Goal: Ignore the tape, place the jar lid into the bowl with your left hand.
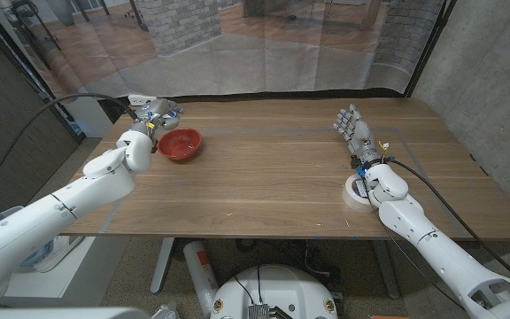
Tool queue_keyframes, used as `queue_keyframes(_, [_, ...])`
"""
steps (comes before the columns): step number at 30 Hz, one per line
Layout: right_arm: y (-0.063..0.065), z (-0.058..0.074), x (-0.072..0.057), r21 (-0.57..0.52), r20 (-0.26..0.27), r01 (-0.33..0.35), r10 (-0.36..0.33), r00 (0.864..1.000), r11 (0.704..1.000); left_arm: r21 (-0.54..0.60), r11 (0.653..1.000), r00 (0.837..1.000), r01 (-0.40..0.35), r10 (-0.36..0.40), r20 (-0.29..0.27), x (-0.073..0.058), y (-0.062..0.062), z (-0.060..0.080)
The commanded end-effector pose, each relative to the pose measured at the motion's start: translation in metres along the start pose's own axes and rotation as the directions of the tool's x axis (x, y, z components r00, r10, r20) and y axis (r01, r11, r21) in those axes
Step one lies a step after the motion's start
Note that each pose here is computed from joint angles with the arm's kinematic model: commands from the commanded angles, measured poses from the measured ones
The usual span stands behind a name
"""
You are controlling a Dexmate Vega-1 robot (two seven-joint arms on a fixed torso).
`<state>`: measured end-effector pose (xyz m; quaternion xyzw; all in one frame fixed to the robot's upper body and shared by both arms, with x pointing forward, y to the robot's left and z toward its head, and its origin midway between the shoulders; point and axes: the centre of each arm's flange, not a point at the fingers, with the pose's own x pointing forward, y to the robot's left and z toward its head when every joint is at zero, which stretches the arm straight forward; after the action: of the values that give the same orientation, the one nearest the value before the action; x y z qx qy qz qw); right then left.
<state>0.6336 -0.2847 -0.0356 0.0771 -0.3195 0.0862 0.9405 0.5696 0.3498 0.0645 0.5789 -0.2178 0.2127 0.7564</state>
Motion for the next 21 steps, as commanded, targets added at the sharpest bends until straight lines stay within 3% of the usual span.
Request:
queue_keyframes(1, [-0.001,0.001,-0.001,0.001,0.000,0.007,-0.007,1.000,1.000,0.008,1.000,1.000,0.018,-0.017,-0.015,0.002,-0.012,-0.005])
queue_keyframes(21, [-0.004,0.000,-0.001,0.000,0.001,0.005,-0.005,1.000,1.000,0.009,0.998,0.998,0.054,-0.054,-0.032,0.005,-0.036,-0.005])
